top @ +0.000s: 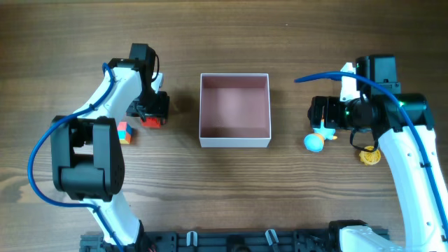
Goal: Pack container
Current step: 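Reach left gripper to the red fire truck and grasp it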
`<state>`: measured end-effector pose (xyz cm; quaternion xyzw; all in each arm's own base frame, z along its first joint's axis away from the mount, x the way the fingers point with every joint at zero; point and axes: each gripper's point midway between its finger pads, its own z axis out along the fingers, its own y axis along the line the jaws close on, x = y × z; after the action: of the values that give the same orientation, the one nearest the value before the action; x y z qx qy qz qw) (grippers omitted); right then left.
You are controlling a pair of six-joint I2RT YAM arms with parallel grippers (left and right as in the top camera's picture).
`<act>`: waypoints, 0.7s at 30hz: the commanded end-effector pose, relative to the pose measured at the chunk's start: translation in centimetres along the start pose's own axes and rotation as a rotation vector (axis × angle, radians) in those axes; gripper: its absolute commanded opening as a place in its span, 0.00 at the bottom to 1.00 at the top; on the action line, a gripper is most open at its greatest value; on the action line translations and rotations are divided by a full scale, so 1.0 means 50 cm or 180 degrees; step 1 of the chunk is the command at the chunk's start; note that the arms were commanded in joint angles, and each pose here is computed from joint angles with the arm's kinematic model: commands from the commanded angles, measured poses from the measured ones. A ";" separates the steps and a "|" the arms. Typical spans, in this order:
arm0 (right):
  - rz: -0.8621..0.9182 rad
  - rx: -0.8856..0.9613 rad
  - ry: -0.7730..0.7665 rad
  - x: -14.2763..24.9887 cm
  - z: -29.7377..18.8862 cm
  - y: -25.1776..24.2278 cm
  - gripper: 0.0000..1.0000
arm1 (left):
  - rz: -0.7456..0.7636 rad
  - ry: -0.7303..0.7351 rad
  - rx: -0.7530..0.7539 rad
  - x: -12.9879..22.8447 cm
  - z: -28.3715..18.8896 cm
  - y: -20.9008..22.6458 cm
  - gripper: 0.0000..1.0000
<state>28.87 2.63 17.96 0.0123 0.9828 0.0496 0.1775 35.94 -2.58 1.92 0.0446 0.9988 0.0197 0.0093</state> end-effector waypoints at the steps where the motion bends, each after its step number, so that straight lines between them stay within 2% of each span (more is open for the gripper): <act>1: -0.0013 0.0052 -0.0069 -0.016 -0.010 -0.005 1.00 | 0.0031 0.0037 -0.0008 0.006 0.006 -0.003 0.72; 16: -0.0020 0.0053 -0.0064 -0.015 -0.009 -0.005 1.00 | 0.0020 -0.0214 -0.0008 -0.011 -0.043 -0.001 0.73; 20: -0.0020 0.0053 -0.0063 -0.015 -0.009 -0.005 1.00 | 0.0020 -0.0212 -0.0008 -0.011 -0.042 -0.001 0.63; 21: -0.0021 0.0053 -0.0063 -0.015 -0.009 -0.005 1.00 | 0.0020 -0.0212 -0.0008 -0.010 -0.043 -0.001 0.56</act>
<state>28.87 2.63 17.96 0.0122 0.9828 0.0496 0.1775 36.37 -2.62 3.36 0.0447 0.9983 0.0187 0.0318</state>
